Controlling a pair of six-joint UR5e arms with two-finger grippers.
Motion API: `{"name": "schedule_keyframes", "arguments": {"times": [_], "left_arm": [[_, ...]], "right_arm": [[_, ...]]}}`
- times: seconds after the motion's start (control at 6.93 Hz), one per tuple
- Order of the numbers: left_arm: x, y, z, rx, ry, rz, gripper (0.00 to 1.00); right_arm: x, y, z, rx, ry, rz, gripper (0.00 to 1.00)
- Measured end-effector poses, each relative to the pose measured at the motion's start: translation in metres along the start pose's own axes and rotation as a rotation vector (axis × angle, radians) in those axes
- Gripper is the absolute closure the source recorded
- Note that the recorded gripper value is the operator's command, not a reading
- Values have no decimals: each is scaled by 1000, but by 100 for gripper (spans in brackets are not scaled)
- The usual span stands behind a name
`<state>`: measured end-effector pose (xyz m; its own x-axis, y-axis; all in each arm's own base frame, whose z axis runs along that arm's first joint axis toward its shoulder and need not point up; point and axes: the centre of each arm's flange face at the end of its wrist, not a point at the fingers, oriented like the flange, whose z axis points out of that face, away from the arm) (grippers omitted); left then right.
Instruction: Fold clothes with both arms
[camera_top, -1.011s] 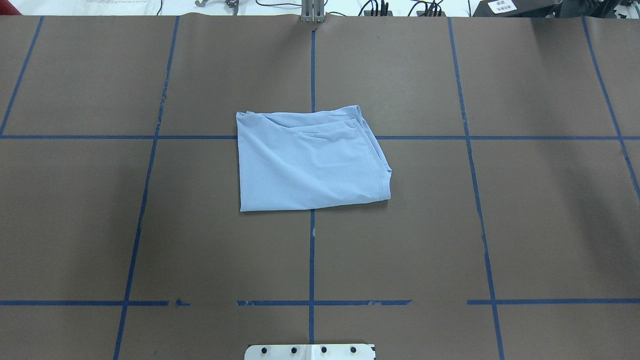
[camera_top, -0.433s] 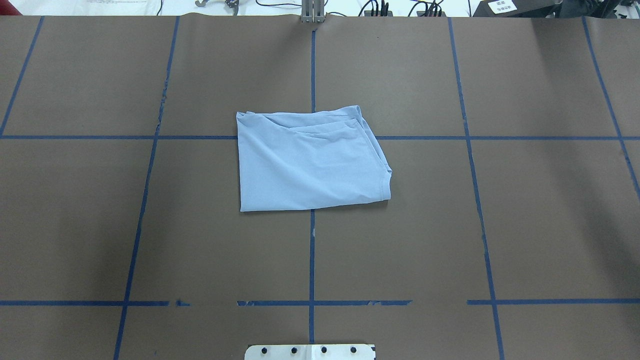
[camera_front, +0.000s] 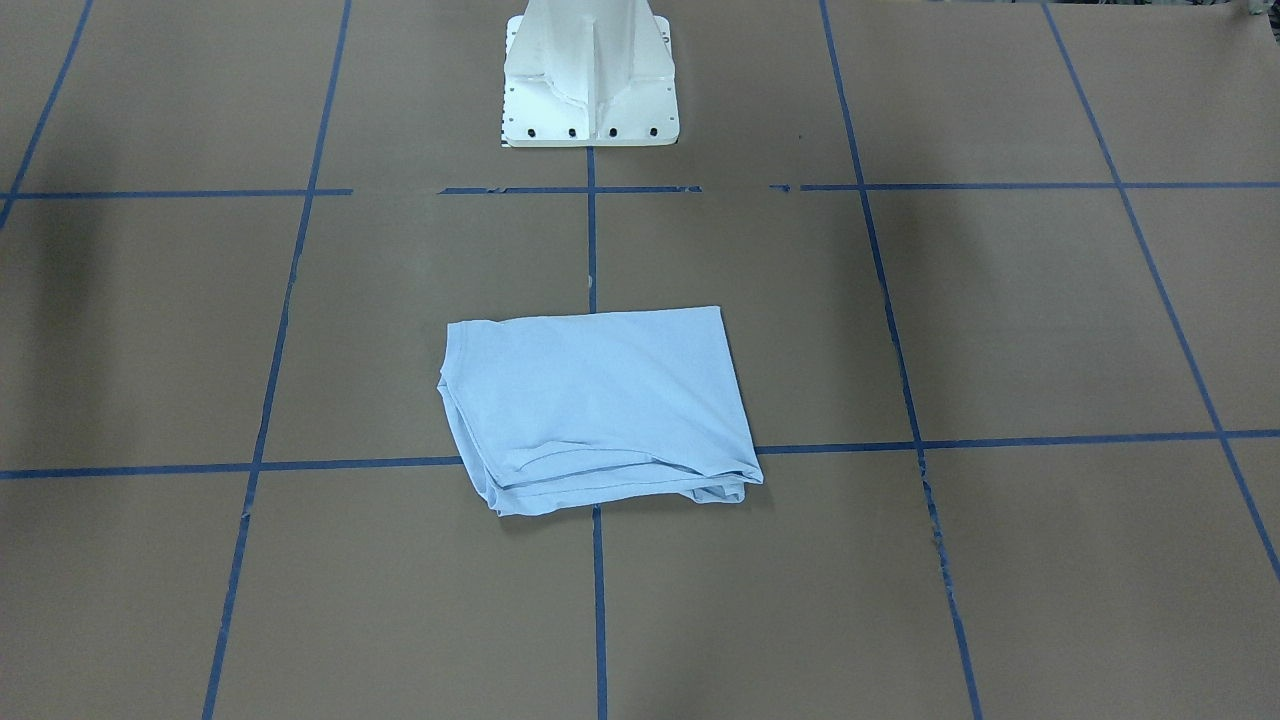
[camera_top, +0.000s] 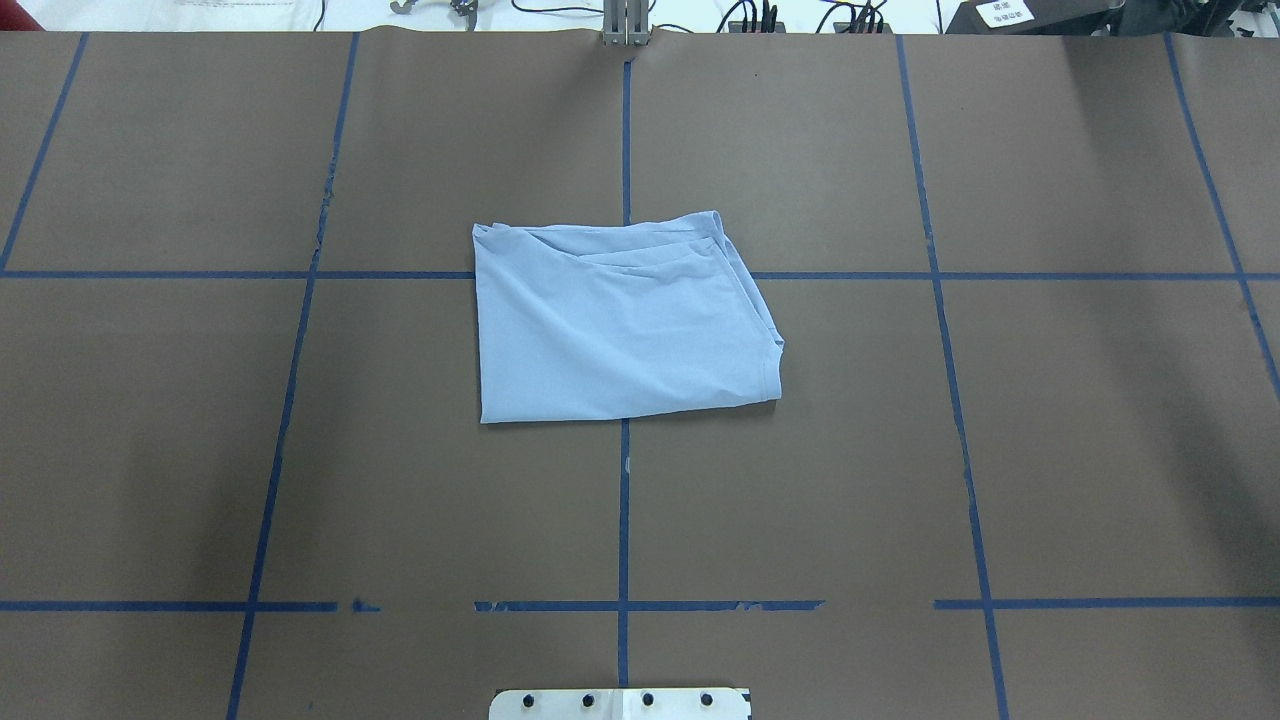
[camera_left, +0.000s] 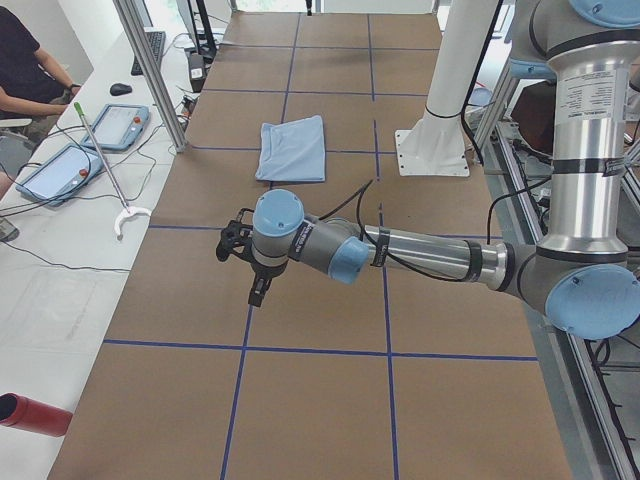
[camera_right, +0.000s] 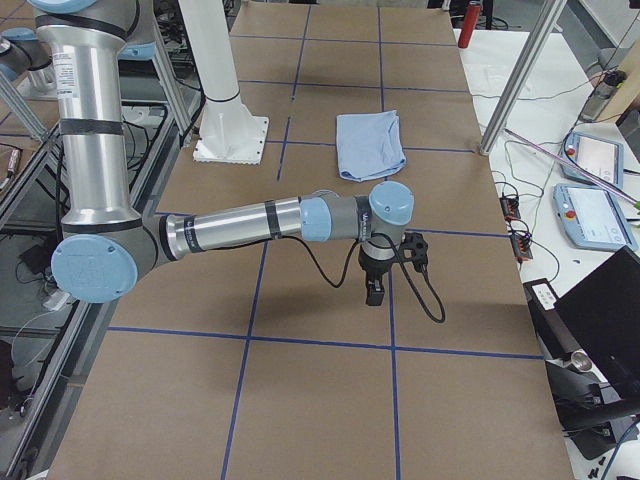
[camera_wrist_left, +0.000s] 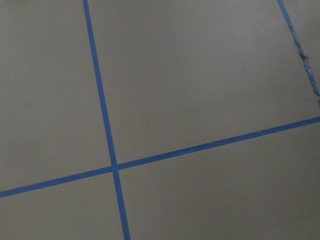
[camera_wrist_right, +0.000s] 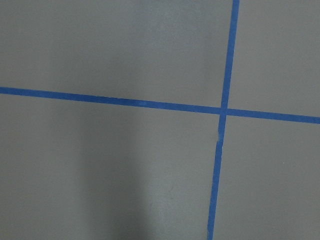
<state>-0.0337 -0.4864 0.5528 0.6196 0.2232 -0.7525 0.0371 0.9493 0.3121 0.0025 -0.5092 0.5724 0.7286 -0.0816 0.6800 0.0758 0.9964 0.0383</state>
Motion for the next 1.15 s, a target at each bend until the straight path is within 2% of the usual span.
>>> {"name": "schedule_keyframes", "arguments": {"times": [0.29, 0.43, 0.72, 0.87, 1.15], "left_arm": [[1, 1, -4, -32, 4, -49, 0], [-3, 2, -3, -64, -20, -85, 0], [-22, 3, 2, -107, -168, -119, 0], [-28, 5, 9, -132, -169, -143, 0], [-37, 10, 24, -172, -88, -191, 0]], "right_arm": [[3, 0, 6, -12, -1, 7, 0], [4, 0, 10, -20, -1, 10, 0], [8, 2, 16, -32, -3, 21, 0], [9, 4, 18, -37, -11, 25, 0], [10, 6, 21, -45, -26, 29, 0]]}}
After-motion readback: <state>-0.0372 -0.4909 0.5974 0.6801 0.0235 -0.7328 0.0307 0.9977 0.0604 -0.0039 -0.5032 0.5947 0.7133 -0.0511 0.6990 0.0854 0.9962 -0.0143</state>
